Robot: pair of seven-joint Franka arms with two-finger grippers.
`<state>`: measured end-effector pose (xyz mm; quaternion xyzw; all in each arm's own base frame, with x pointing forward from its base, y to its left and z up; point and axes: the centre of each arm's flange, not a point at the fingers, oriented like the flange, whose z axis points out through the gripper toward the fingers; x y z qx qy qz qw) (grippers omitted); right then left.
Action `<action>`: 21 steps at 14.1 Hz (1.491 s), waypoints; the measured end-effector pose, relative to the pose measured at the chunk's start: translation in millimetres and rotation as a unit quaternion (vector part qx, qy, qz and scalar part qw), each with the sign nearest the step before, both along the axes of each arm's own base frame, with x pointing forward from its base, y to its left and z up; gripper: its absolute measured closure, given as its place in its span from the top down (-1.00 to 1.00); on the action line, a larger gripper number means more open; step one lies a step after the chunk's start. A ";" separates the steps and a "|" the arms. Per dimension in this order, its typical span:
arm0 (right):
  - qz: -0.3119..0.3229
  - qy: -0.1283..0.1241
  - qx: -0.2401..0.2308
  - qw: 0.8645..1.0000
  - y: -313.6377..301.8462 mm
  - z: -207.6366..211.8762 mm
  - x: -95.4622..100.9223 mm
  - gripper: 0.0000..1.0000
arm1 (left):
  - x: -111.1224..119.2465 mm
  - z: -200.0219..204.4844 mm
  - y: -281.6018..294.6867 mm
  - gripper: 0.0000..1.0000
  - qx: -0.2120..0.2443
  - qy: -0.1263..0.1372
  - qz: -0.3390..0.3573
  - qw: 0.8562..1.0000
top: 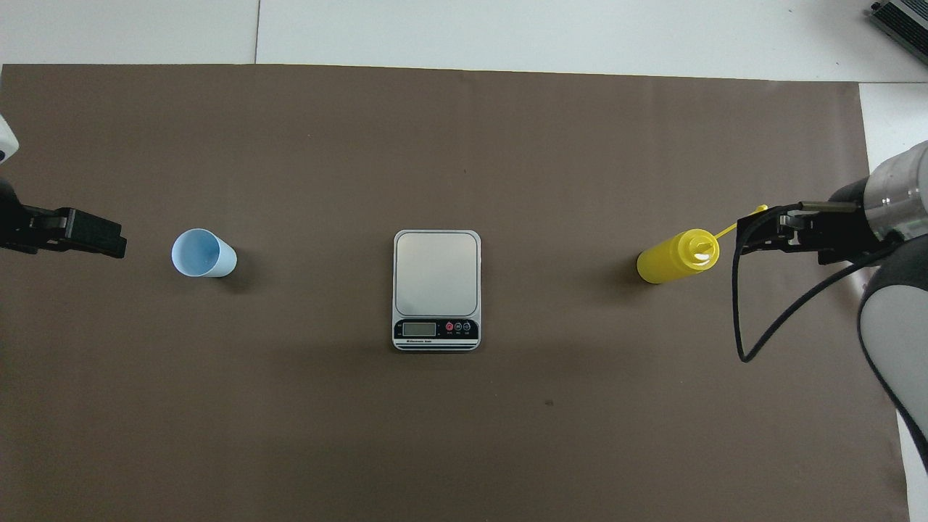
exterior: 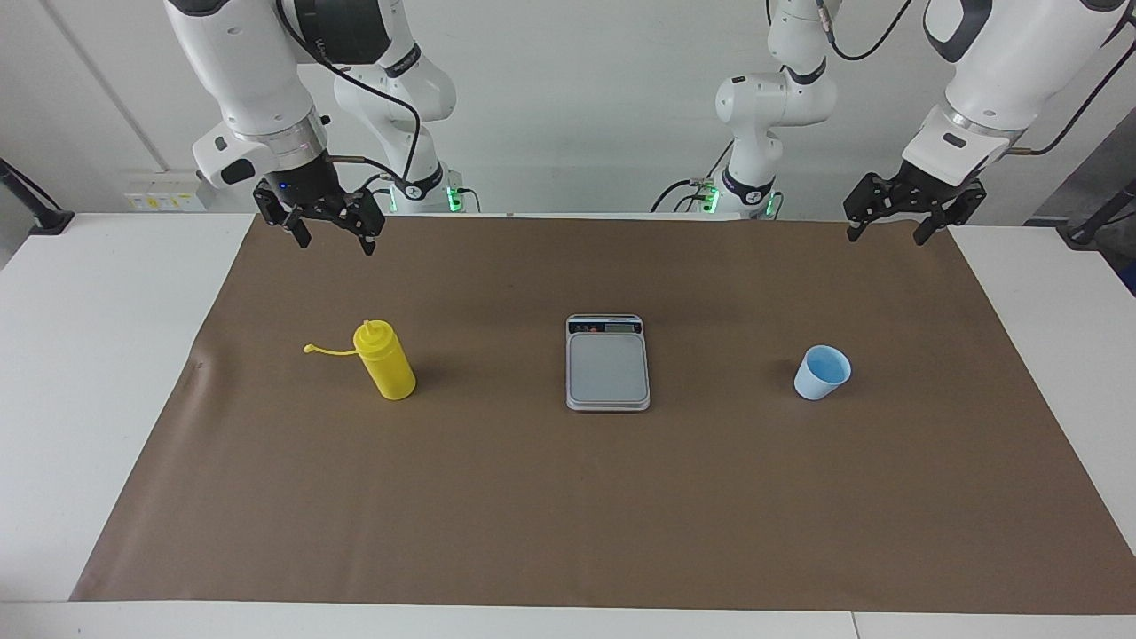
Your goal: Pour seasoning into cup on scale with both arms
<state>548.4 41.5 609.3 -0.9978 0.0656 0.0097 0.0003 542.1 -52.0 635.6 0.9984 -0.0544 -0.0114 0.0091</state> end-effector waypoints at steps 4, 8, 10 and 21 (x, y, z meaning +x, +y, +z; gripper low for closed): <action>0.000 0.000 0.000 1.000 0.0 -0.2 0.0 1.00 | 7.3 -9.8 0.8 1.00 -0.001 -0.007 0.001 1.000; 0.000 0.000 0.000 1.000 0.0 -0.3 0.0 1.00 | 26.2 -40.0 15.2 1.00 -0.002 -0.002 0.015 1.000; 0.000 0.000 0.000 1.000 0.0 -0.3 0.0 1.00 | 36.3 -66.9 19.6 1.00 -0.003 -0.004 0.020 1.000; 0.000 0.003 0.000 1.000 0.0 -2.8 -1.0 1.00 | 31.7 -212.7 33.7 1.00 -0.003 -0.024 0.048 0.999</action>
